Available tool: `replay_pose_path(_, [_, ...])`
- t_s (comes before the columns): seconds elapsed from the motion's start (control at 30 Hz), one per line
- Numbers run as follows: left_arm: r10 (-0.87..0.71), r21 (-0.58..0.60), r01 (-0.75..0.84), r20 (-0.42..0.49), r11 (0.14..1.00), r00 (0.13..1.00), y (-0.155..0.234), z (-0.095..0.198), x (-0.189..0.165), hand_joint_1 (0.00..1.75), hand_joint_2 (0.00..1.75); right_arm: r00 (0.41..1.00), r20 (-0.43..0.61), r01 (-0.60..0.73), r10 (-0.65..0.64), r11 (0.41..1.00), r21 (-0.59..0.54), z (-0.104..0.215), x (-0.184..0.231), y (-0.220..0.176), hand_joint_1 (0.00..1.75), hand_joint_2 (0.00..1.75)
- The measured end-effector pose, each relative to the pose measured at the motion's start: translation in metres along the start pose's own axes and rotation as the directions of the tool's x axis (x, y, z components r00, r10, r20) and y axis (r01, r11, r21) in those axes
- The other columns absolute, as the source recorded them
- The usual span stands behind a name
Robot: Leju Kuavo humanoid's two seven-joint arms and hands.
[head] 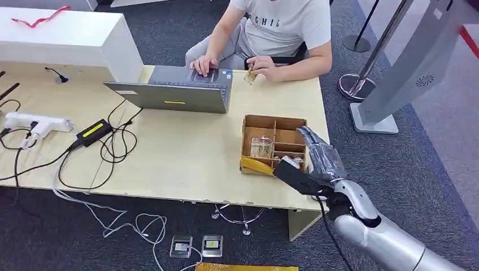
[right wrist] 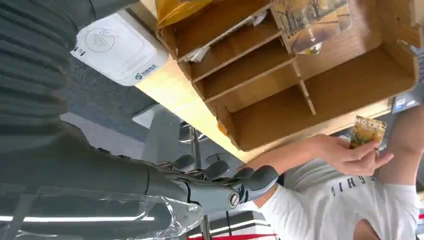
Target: Pass the card to the sensor for recognition and then transmit it.
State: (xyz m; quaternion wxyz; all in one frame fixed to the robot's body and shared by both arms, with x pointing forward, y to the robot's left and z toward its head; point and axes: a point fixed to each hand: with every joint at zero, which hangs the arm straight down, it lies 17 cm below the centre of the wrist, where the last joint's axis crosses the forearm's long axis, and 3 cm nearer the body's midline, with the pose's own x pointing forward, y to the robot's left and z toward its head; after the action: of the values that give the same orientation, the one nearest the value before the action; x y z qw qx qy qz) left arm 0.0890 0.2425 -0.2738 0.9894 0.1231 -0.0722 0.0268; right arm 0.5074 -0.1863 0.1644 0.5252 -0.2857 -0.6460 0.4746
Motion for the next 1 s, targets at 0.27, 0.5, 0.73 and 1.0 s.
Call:
replay_pose_path(0.27, [-0.003, 0.003, 0.003, 0.001, 1.0, 1.0, 0.0, 0.0, 0.0, 0.0, 0.0, 0.999, -0.002, -0.035, 0.035, 0.999, -0.003, -0.002, 0.002, 0.015, 0.0, 1.75])
replay_pose_path(0.5, [0.022, 0.012, -0.022, -0.007, 1.0, 1.0, 0.0, 0.001, -0.001, 0.0, 0.0, 0.999, -0.01, -0.052, 0.052, 0.999, -0.001, -0.001, 0.003, 0.025, 0.0, 1.75])
replay_pose_path(0.73, [0.019, 0.012, -0.019, -0.005, 1.0, 1.0, -0.002, 0.002, -0.001, 0.0, 0.0, 0.992, -0.019, -0.122, 0.122, 0.992, -0.028, 0.0, -0.003, 0.025, 0.0, 1.75])
replay_pose_path(1.0, [0.019, 0.028, -0.019, -0.001, 0.999, 1.0, -0.001, 0.002, 0.0, 0.0, 0.0, 0.989, -0.01, -0.147, 0.147, 0.988, -0.044, -0.001, 0.0, 0.027, 0.0, 1.75])
